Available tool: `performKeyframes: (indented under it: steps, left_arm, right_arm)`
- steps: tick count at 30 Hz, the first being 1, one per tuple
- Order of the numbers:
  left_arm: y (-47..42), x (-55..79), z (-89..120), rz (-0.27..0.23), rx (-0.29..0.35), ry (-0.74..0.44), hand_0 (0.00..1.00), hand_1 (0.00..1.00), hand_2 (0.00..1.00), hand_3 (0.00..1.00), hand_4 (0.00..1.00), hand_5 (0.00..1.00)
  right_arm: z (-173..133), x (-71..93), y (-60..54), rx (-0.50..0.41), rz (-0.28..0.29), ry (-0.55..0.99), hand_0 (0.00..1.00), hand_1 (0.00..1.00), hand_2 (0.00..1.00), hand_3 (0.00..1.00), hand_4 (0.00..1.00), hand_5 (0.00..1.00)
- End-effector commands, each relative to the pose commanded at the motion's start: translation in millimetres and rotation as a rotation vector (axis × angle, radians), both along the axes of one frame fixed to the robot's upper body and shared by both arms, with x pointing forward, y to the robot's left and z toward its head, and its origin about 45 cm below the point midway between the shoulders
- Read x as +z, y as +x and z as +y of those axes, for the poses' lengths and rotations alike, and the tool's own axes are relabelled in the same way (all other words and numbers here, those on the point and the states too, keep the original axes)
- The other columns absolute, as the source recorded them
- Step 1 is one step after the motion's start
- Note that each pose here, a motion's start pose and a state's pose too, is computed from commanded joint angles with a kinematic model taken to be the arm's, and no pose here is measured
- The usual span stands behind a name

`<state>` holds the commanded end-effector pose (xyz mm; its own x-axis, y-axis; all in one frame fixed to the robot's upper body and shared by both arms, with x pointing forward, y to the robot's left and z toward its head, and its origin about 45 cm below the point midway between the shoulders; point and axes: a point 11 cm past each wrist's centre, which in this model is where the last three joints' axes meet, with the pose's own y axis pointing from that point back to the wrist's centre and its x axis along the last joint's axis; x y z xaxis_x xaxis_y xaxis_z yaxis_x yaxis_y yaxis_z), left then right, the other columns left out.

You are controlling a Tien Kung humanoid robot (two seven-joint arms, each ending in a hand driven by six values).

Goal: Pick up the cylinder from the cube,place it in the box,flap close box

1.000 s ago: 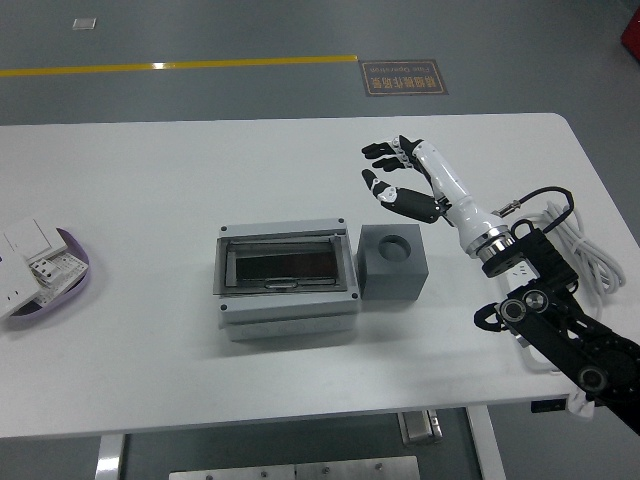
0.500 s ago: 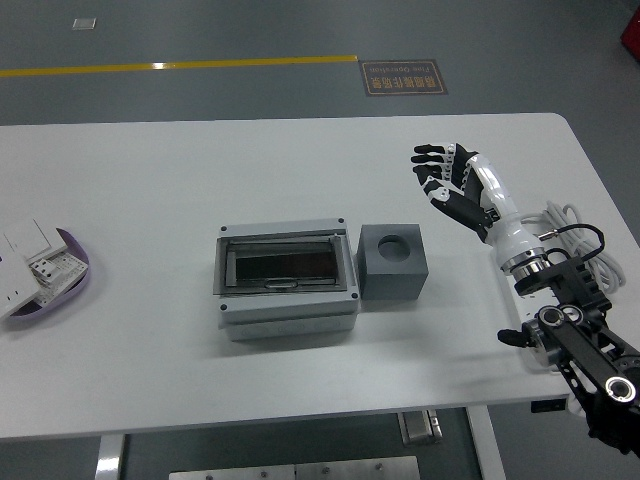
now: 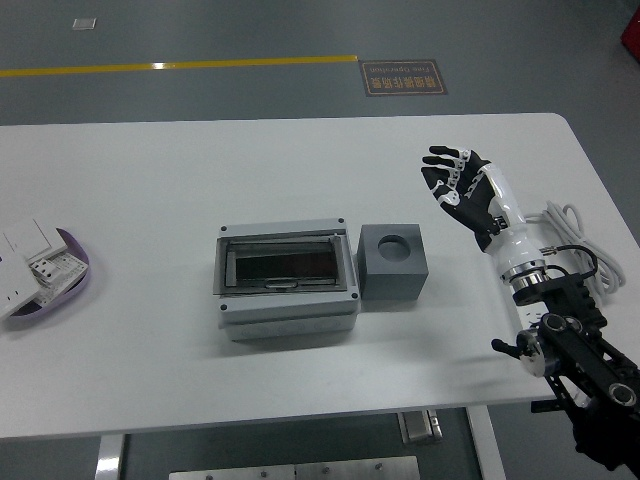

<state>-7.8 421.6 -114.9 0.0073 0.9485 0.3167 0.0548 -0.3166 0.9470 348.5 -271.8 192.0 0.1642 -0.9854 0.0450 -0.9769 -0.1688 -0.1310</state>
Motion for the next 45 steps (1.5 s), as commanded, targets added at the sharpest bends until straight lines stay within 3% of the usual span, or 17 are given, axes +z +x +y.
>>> performKeyframes:
  steps: [5, 19, 35, 45]
  left_arm:
    - [-2.7, 0.2, 1.0, -0.005, 0.002, 0.001, 0.588, 0.610, 0.605, 0.625, 0.641, 0.171]
    - [5.8, 1.8, 5.6, -0.038, -0.004, 0.008, 0.588, 0.610, 0.605, 0.625, 0.643, 0.172]
    - [32.5, 4.8, 9.9, -0.130, -0.001, 0.015, 0.588, 0.610, 0.606, 0.625, 0.644, 0.173]
    - [32.7, 4.4, 8.7, -0.131, 0.003, 0.013, 0.588, 0.610, 0.606, 0.625, 0.644, 0.174]
  right_arm:
    - [3.0, 2.5, 1.5, 0.012, -0.006, -0.003, 0.744, 0.652, 0.640, 0.655, 0.697, 0.246]
    - [-10.6, 7.4, 0.9, -0.024, -0.023, -0.002, 0.741, 0.653, 0.637, 0.648, 0.740, 0.244]
    - [-26.4, 31.5, 5.3, -0.079, -0.099, 0.018, 0.739, 0.651, 0.631, 0.645, 0.749, 0.259]
    - [-29.3, 31.9, 4.8, -0.090, -0.100, 0.021, 0.738, 0.650, 0.631, 0.643, 0.746, 0.263]
